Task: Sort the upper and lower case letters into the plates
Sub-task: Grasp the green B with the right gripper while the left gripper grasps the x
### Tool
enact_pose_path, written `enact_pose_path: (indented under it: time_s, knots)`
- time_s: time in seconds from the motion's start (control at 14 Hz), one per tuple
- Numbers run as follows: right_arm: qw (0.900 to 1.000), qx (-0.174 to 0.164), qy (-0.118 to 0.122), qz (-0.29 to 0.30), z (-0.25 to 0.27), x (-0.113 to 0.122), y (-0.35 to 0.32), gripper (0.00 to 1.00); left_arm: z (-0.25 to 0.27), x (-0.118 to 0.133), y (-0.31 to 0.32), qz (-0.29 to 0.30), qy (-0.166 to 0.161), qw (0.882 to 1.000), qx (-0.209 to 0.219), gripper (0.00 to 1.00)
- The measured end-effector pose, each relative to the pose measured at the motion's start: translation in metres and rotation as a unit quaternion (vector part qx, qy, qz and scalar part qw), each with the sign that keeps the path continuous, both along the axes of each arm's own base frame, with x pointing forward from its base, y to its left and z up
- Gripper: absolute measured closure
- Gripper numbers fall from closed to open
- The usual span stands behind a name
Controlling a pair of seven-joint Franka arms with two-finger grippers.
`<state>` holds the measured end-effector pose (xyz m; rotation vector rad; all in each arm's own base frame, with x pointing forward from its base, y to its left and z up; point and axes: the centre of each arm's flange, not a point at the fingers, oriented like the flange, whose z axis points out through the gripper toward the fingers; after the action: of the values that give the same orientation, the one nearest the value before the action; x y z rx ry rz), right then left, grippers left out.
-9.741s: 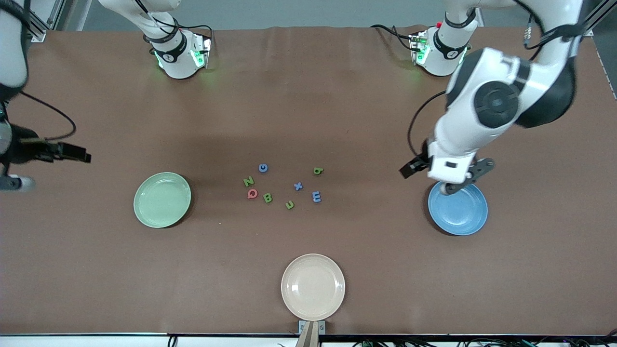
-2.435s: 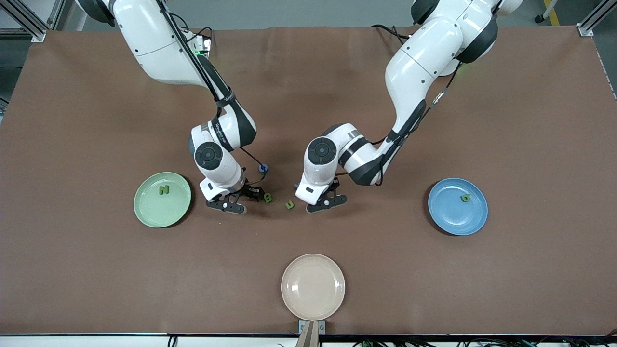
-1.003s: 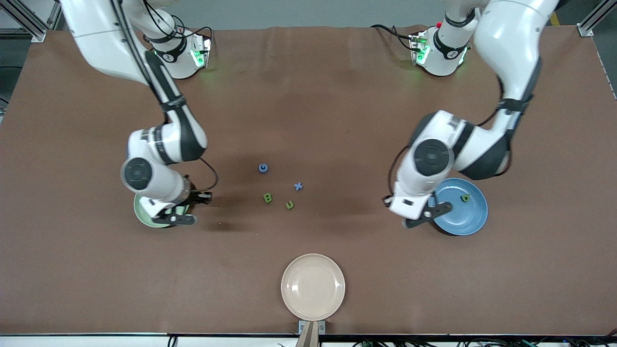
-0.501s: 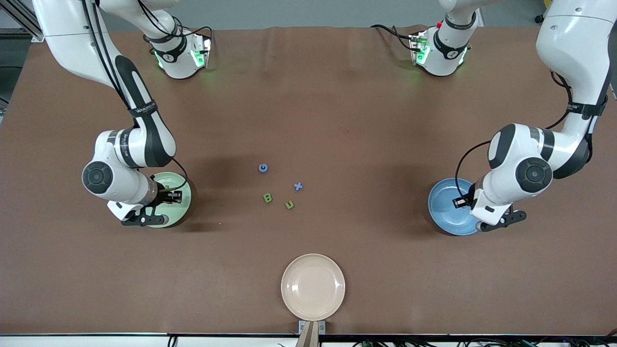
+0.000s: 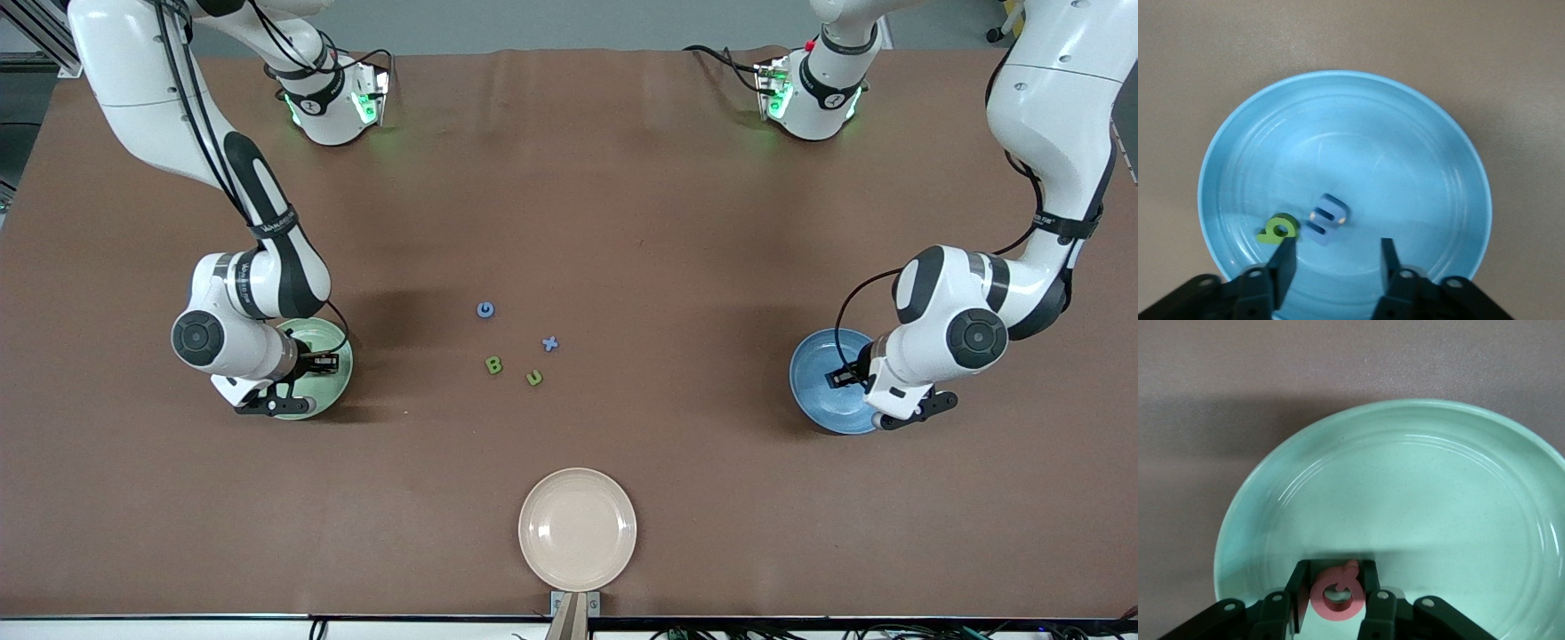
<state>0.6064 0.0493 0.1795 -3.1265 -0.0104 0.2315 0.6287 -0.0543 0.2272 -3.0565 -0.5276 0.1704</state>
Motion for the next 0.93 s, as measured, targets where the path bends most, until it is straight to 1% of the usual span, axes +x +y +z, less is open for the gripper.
enact_pose_path:
  time_s: [0.07,0.14,0.21,0.29,0.36,0.43,0.5,0.57,0.72,0.79,0.86,0.93]
  knots:
    - [1.0,0.0,0.0,0.0,0.0,0.0,0.0,0.6,0.005,0.001,-0.009,0.011,-0.005,1.0,-0.001,0.23]
    - [1.0,0.0,0.0,0.0,0.0,0.0,0.0,0.53,0.012,0.001,-0.026,0.022,-0.01,1.0,-0.005,0.14]
    - [1.0,0.0,-0.001,0.0,0.001,0.001,0.0,0.43,0.02,-0.001,-0.051,0.034,-0.016,0.999,-0.008,0.02]
    - [1.0,0.0,-0.003,0.0,0.003,0.003,0.0,0.34,0.026,-0.005,-0.082,0.043,-0.02,0.999,-0.01,0.0]
    - [1.0,0.001,-0.003,0.001,0.009,0.005,0.001,0.25,0.032,-0.012,-0.119,0.046,-0.024,0.999,-0.011,0.0]
    - [1.0,0.002,0.002,0.0,0.018,0.009,0.003,0.14,0.038,-0.021,-0.158,0.048,-0.029,0.998,-0.011,0.0]
    - [1.0,0.003,0.008,-0.004,0.03,0.013,0.007,0.04,0.042,-0.031,-0.196,0.053,-0.034,0.998,-0.013,0.01]
    - [1.0,0.004,0.011,-0.013,0.045,0.018,0.014,0.0,0.046,-0.041,-0.234,0.062,-0.038,0.997,-0.015,0.01]
    - [0.999,0.004,0.005,-0.04,0.067,0.022,0.044,0.0,0.044,-0.061,-0.305,0.087,-0.04,0.995,-0.025,0.03]
    - [0.999,0.001,0.001,-0.053,0.072,0.021,0.07,0.0,0.039,-0.068,-0.335,0.1,-0.039,0.994,-0.03,0.09]
    - [0.998,-0.001,-0.003,-0.058,0.074,0.016,0.102,0.0,0.031,-0.074,-0.359,0.109,-0.037,0.993,-0.032,0.09]
    - [0.999,-0.001,-0.008,-0.054,0.076,0.01,0.133,0.0,0.023,-0.079,-0.377,0.115,-0.035,0.992,-0.034,0.15]
